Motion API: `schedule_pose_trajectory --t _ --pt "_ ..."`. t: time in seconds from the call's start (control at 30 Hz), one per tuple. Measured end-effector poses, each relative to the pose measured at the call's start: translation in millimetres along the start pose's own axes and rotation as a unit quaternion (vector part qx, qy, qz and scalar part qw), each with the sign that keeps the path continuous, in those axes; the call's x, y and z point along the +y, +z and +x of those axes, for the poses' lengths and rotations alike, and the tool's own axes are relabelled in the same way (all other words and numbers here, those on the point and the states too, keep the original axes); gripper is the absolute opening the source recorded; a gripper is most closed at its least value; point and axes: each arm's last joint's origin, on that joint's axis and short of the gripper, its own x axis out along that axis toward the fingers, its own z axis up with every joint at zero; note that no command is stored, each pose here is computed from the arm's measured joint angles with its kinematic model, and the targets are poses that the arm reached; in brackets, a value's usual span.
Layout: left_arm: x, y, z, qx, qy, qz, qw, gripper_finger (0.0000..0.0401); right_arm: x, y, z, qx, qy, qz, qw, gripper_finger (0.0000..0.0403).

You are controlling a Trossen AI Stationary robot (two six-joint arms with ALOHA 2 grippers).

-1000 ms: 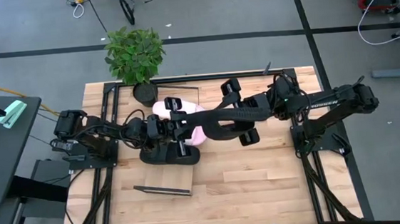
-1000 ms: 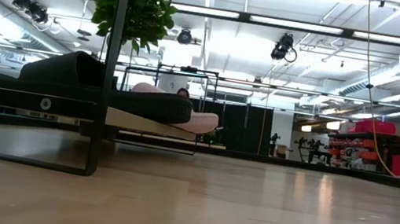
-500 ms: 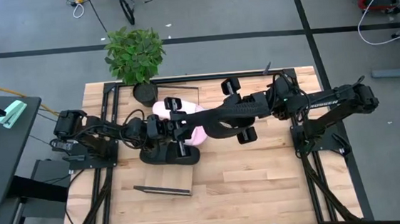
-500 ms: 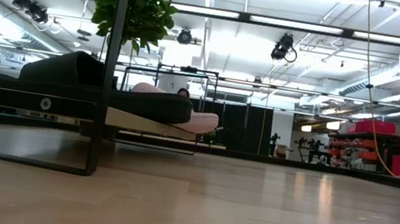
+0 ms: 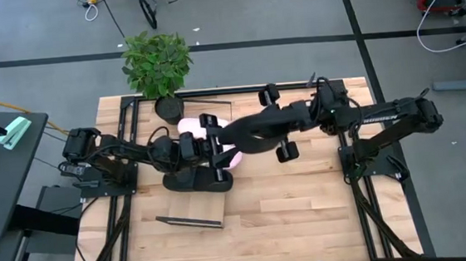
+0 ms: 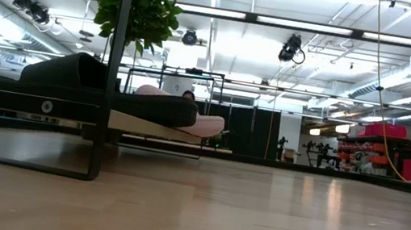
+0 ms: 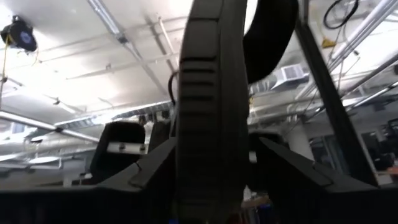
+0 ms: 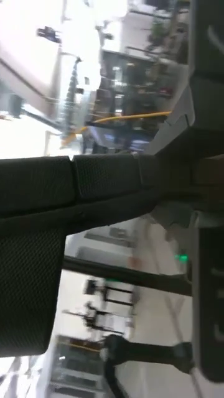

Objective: Pick and place slides into the shelf
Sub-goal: Put the black slipper on the shelf

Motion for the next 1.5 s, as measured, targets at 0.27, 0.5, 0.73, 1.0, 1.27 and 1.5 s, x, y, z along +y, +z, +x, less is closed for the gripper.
schedule_pose_trajectory --t 0.27,0.5,0.73,1.0,1.27,1.5 --pt "-2.9 -10.3 -1.9 0.053 -0.002 0.006 0.999 0.0222 -18.7 36.9 -1.3 0.182 0.001 0.024 0.983 0.0078" --pt "-8.0 -20.2 -4.6 0.14 -0.023 0.016 0.99 0.0204 -32.0 77.9 -29.3 0.349 -0.016 0.06 0.935 0.0074" --pt "-17.9 -19.0 -8.3 0.18 -0.063 0.015 0.981 0.0194 -38.7 80.6 -63.1 0.484 -0.076 0.11 0.865 0.0073" --pt "-28.8 -2.2 -16.6 0.262 -0.089 0.056 0.959 0.0195 -37.6 38.7 -88.2 0.606 -0.073 0.2 0.766 0.0073" --pt "-21.9 17.2 -31.6 0.373 -0.028 0.056 0.926 0.019 -27.6 7.9 -95.9 0.647 -0.047 0.239 0.722 0.0073" --pt "-4.2 15.4 -33.1 0.397 0.057 -0.038 0.915 0.019 -12.9 -11.0 -88.7 0.649 -0.008 0.233 0.724 0.0073"
